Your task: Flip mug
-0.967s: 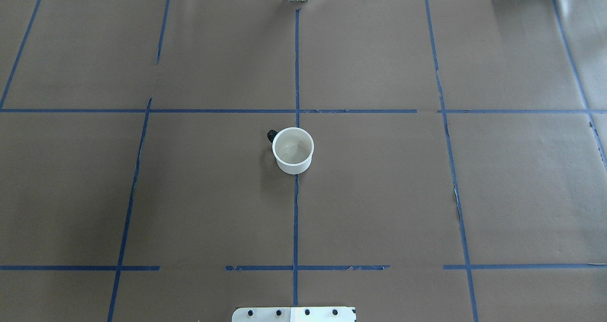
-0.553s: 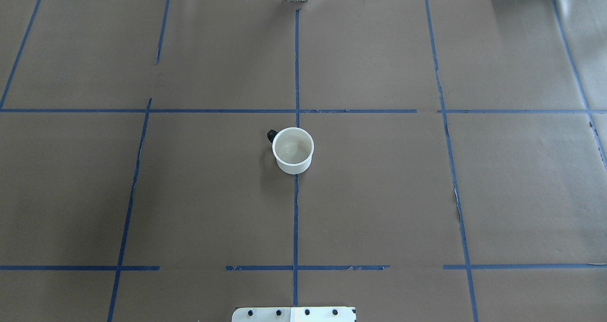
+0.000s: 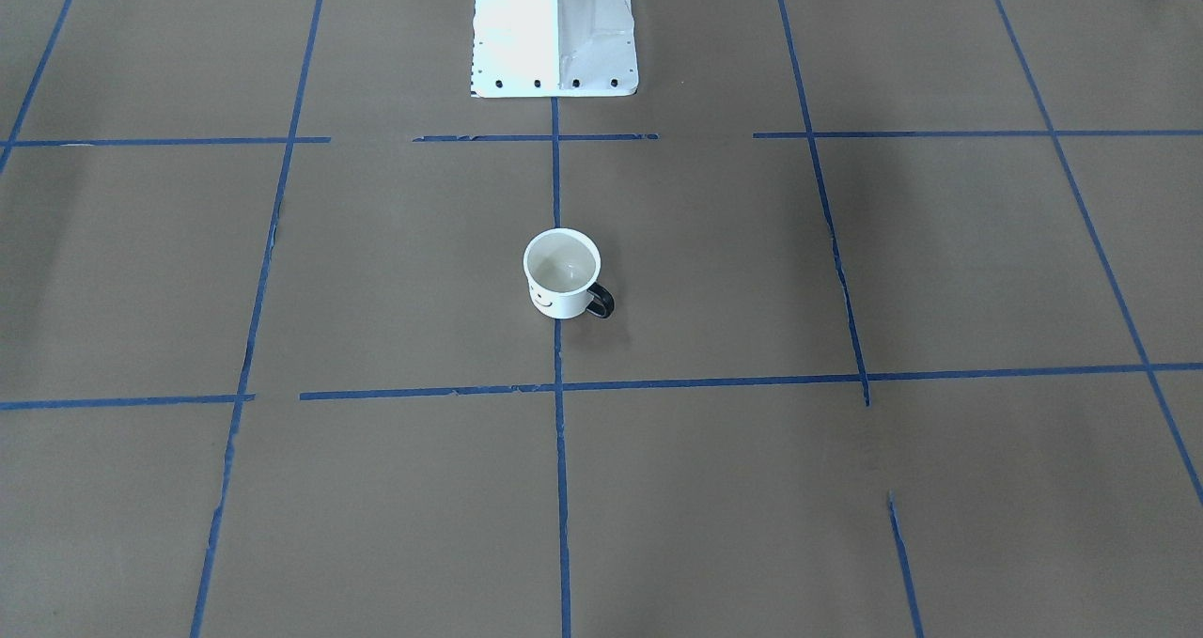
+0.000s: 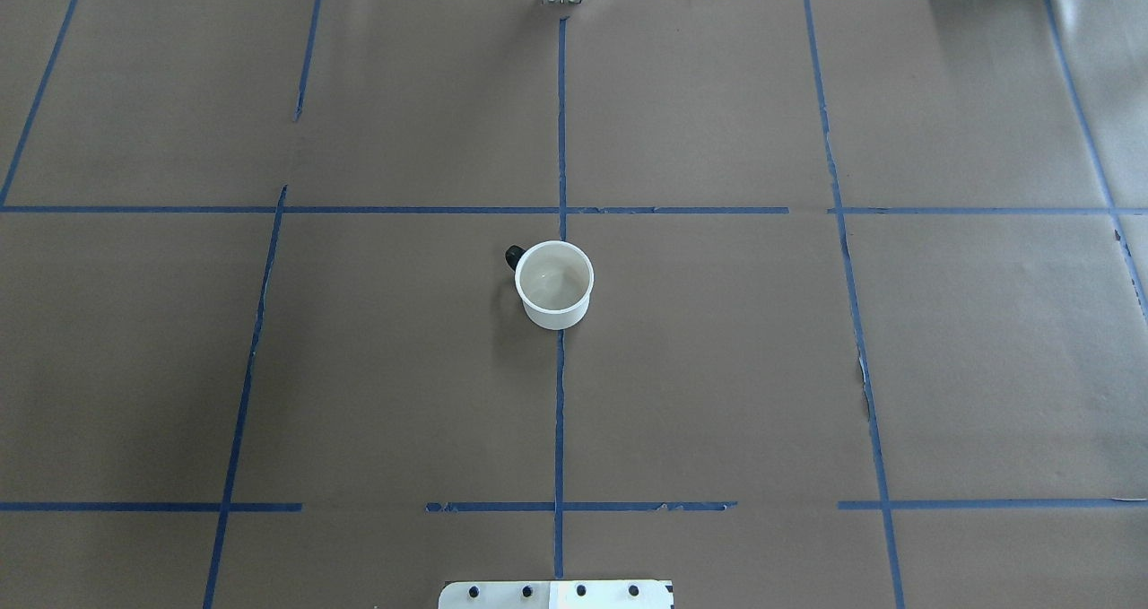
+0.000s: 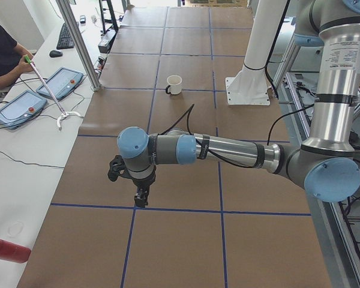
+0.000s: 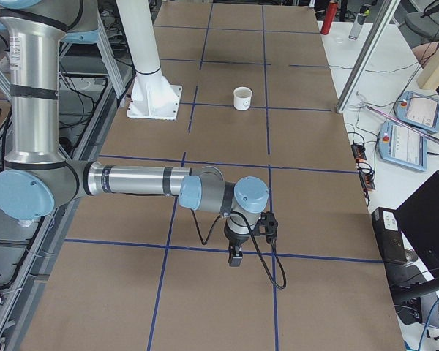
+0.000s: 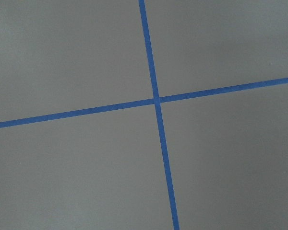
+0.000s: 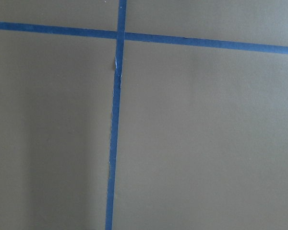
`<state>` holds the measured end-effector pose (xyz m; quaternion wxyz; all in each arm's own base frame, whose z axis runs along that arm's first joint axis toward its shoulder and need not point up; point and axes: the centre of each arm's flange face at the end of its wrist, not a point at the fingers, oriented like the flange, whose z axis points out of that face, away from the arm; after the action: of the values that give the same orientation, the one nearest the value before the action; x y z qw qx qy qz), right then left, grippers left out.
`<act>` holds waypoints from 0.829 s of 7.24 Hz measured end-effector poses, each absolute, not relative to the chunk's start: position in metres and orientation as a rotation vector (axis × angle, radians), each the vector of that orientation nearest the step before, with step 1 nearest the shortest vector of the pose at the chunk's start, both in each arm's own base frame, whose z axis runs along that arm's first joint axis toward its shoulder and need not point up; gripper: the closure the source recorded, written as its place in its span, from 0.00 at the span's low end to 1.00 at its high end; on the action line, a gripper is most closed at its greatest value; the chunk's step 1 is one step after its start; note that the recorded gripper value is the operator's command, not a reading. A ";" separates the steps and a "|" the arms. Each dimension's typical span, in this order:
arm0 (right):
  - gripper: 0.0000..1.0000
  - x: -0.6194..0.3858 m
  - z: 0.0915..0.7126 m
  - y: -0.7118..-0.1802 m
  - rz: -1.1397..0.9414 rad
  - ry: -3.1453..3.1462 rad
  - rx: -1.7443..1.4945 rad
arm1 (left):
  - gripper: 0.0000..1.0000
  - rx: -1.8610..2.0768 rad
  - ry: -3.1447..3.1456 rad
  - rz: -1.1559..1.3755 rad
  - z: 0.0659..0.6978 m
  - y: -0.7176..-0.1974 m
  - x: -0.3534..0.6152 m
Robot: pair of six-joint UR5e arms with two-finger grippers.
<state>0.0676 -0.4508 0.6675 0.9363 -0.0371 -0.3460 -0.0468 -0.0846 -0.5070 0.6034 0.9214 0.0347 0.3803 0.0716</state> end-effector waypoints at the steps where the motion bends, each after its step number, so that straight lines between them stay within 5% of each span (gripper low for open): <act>1: 0.00 0.068 0.668 -0.451 -0.096 -0.707 -0.076 | 0.00 0.071 0.781 0.147 0.604 -0.507 -0.085; 6: 0.00 0.068 0.668 -0.451 -0.096 -0.707 -0.076 | 0.00 0.068 0.780 0.143 0.606 -0.505 -0.087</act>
<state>0.0676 -0.4508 0.6675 0.9363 -0.0371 -0.3460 -0.0468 -0.0865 -0.5047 0.6056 0.9219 0.0333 0.3798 0.0697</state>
